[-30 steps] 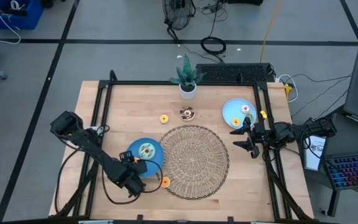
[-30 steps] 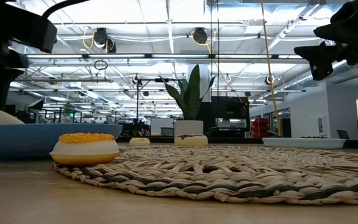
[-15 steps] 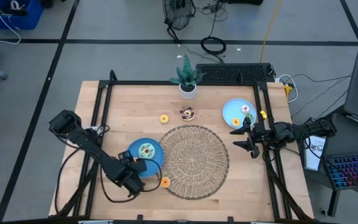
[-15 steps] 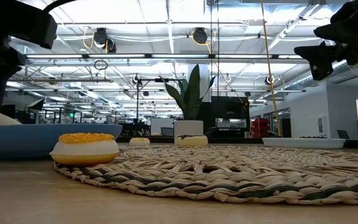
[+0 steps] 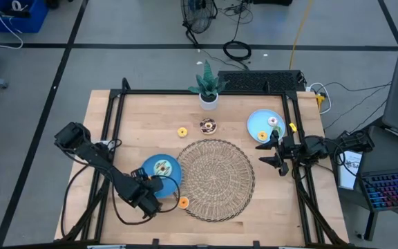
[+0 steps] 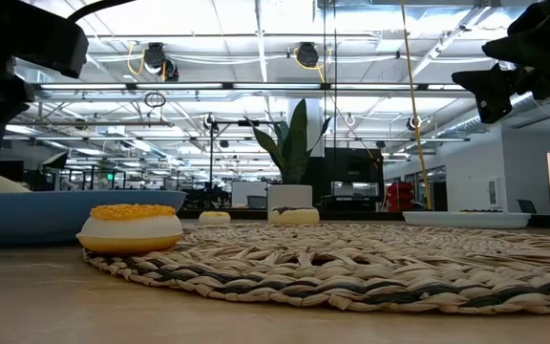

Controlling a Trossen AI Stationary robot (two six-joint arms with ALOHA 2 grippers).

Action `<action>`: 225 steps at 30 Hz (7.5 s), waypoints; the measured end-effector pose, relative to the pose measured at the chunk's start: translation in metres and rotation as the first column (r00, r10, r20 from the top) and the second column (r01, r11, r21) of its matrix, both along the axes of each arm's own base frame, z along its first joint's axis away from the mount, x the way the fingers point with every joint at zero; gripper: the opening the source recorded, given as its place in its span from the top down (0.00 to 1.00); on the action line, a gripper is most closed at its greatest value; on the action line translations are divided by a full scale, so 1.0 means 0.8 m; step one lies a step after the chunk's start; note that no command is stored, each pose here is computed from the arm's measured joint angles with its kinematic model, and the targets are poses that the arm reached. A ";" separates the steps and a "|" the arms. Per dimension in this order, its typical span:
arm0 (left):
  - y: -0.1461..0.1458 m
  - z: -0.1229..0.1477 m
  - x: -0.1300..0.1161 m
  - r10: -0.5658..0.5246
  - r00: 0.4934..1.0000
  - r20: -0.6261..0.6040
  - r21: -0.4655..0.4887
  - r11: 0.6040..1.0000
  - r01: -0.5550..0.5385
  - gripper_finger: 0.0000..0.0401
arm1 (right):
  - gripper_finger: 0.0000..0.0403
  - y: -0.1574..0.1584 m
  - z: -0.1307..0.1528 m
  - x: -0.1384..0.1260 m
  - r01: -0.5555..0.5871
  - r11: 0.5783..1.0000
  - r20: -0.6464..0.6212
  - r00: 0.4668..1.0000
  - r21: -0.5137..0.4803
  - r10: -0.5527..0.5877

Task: Pick & Place donuts
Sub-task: Put the large white donut on the blue plate

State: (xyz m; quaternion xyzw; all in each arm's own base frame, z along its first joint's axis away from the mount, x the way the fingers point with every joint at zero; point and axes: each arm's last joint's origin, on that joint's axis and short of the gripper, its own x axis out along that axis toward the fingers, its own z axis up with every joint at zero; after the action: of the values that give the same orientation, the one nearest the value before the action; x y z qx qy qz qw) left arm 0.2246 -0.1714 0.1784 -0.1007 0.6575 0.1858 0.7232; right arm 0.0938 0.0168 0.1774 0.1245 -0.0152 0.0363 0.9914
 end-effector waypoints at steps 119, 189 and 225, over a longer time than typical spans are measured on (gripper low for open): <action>0.118 -0.024 -0.107 0.681 0.702 0.208 -0.776 0.551 -0.305 0.96 | 0.46 0.008 -0.009 0.001 -0.199 0.915 -0.035 0.974 0.350 0.225; 0.107 -0.037 -0.082 0.747 0.624 0.227 -0.794 0.513 -0.326 0.62 | 0.45 0.008 -0.010 0.001 -0.199 0.915 -0.037 0.974 0.350 0.225; 0.078 -0.032 -0.089 0.813 0.553 0.183 -0.861 0.404 -0.308 0.62 | 0.45 0.008 -0.010 0.001 -0.199 0.915 -0.037 0.974 0.350 0.225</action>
State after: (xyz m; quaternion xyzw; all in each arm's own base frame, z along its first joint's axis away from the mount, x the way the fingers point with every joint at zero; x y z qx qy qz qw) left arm 0.1538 -0.1087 0.1528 -0.6692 0.3305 0.1037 0.6574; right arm 0.0947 0.0232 0.1697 0.2981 0.0303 0.1356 0.9444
